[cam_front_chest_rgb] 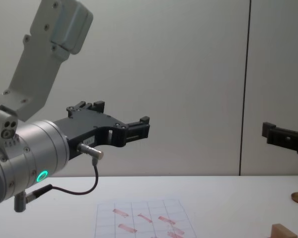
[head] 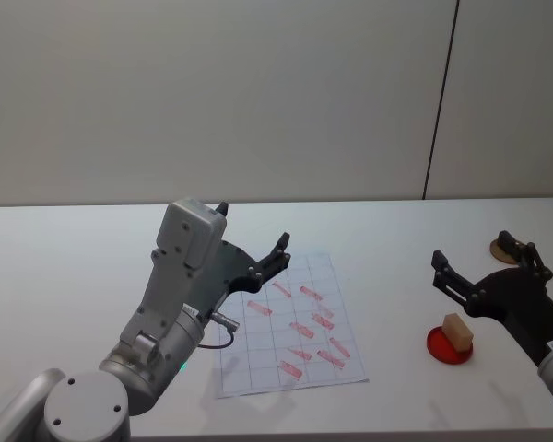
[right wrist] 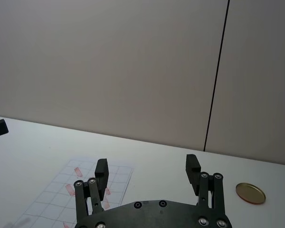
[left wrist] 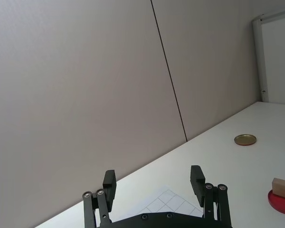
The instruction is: Use the one hand to pick up the stamp and affix it onto the A4 paper.
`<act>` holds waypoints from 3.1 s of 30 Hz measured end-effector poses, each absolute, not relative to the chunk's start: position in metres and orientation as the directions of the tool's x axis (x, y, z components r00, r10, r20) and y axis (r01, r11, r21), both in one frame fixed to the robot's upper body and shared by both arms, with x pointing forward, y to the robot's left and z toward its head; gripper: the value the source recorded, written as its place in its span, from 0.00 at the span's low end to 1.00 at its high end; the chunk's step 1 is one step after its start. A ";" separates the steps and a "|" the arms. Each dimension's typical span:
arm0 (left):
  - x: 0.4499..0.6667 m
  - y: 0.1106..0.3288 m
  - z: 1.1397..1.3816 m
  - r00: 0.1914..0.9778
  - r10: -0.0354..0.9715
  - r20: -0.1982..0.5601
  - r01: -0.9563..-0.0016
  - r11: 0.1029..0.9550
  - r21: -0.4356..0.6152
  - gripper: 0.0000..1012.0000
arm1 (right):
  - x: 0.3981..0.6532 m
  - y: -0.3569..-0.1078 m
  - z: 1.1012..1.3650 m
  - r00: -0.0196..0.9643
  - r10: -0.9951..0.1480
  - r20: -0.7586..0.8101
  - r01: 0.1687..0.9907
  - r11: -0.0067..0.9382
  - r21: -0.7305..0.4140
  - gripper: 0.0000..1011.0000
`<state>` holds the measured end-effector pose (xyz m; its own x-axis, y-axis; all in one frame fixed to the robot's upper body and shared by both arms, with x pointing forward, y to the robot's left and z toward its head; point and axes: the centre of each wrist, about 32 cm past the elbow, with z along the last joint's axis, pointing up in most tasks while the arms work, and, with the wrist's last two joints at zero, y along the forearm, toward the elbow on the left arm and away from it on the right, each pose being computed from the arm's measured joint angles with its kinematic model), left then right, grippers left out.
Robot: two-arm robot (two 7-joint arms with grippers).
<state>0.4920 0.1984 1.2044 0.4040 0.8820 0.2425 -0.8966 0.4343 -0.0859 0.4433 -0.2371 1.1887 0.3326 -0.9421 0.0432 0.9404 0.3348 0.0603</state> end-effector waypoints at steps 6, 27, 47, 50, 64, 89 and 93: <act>0.492 0.198 1.204 0.404 0.882 0.242 -0.897 0.434 -0.086 0.98 | 0.443 -0.237 1.189 0.333 -0.942 0.043 0.940 0.335 0.060 0.99; 0.492 0.198 1.204 0.404 0.882 0.243 -0.897 0.434 -0.086 0.98 | 0.445 -0.241 1.190 0.296 -0.954 0.040 0.955 0.296 -0.009 0.99; 0.492 0.198 1.204 0.404 0.882 0.242 -0.897 0.434 -0.086 0.98 | 0.477 -0.255 1.173 0.247 -0.966 0.070 0.953 0.229 -0.201 0.99; 0.492 0.198 1.204 0.404 0.882 0.242 -0.897 0.434 -0.086 0.98 | 0.484 -0.257 1.170 0.246 -0.967 0.073 0.949 0.224 -0.221 0.99; 0.492 0.198 1.204 0.404 0.882 0.242 -0.897 0.434 -0.086 0.98 | 0.508 -0.262 1.154 0.253 -0.967 0.019 0.922 0.235 -0.307 0.99; 0.492 0.198 1.204 0.404 0.882 0.243 -0.897 0.434 -0.086 0.98 | 0.531 -0.264 1.127 0.257 -0.966 -0.035 0.882 0.249 -0.400 0.99; 0.492 0.198 1.204 0.404 0.882 0.242 -0.897 0.434 -0.086 0.98 | 0.533 -0.263 1.124 0.262 -0.964 -0.035 0.877 0.253 -0.408 0.98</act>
